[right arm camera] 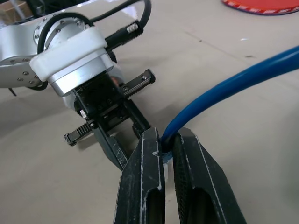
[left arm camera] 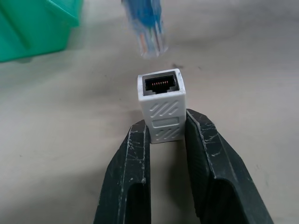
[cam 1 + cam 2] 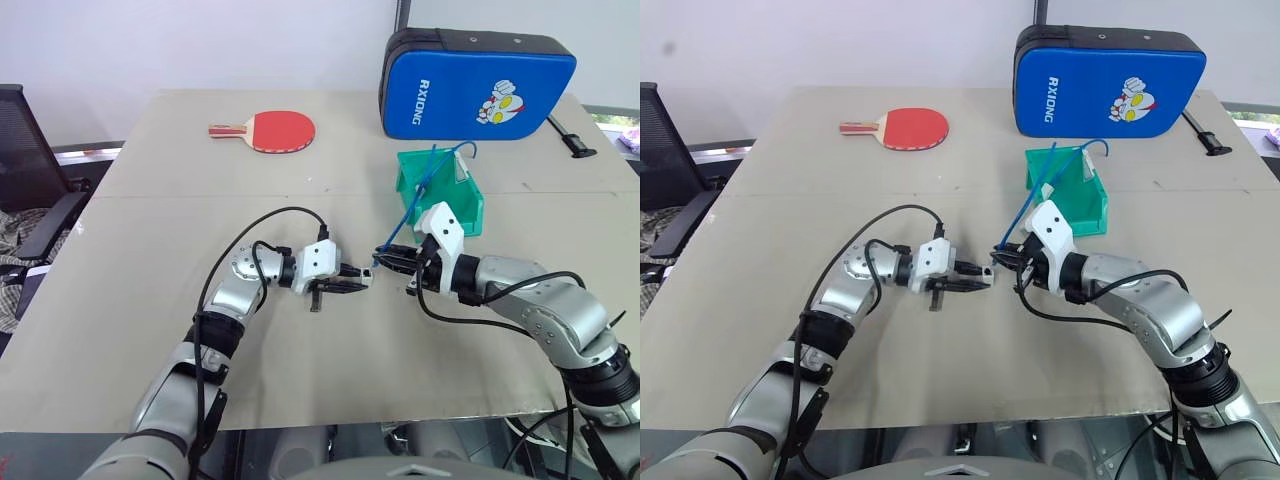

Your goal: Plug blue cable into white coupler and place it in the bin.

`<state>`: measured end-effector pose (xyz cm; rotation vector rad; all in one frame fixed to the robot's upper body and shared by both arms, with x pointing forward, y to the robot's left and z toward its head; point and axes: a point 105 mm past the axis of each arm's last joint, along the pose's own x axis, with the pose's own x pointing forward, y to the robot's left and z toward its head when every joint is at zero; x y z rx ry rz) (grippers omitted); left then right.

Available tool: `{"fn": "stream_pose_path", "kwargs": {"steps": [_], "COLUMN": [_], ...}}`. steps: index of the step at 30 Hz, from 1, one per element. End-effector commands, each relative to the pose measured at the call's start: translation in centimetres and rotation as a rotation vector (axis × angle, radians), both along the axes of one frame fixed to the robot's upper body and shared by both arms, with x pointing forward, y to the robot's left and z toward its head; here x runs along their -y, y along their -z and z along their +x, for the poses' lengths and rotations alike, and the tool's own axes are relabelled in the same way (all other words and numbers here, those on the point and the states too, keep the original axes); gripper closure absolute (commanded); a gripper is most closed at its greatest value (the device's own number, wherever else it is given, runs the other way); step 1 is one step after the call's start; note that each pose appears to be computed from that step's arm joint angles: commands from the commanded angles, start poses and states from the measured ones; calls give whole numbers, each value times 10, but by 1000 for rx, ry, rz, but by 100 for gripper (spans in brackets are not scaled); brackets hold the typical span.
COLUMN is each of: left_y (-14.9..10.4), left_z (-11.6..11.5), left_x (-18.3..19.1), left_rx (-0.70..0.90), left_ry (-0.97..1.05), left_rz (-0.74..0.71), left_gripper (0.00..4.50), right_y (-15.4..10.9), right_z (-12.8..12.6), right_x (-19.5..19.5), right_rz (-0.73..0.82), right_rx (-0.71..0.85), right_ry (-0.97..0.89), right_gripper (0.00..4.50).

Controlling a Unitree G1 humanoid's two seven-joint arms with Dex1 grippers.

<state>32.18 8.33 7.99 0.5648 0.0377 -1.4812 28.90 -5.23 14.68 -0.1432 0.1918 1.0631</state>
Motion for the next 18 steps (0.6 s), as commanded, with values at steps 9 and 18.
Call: {"fn": "stream_pose_path", "kwargs": {"steps": [9,18], "left_y": [-11,-12], "left_z": [4,5], "left_x": [6,7], "left_rx": [54,59], "left_ry": [14,12], "left_rz": [2,3], "left_gripper": [406,406], "right_y": [18,29], "right_z": [-2,4], "right_x": [-6,3], "right_rz": [-107,-281], "right_rx": [3,62], "right_ry": [-69,-81], "right_gripper": [450,450]}}
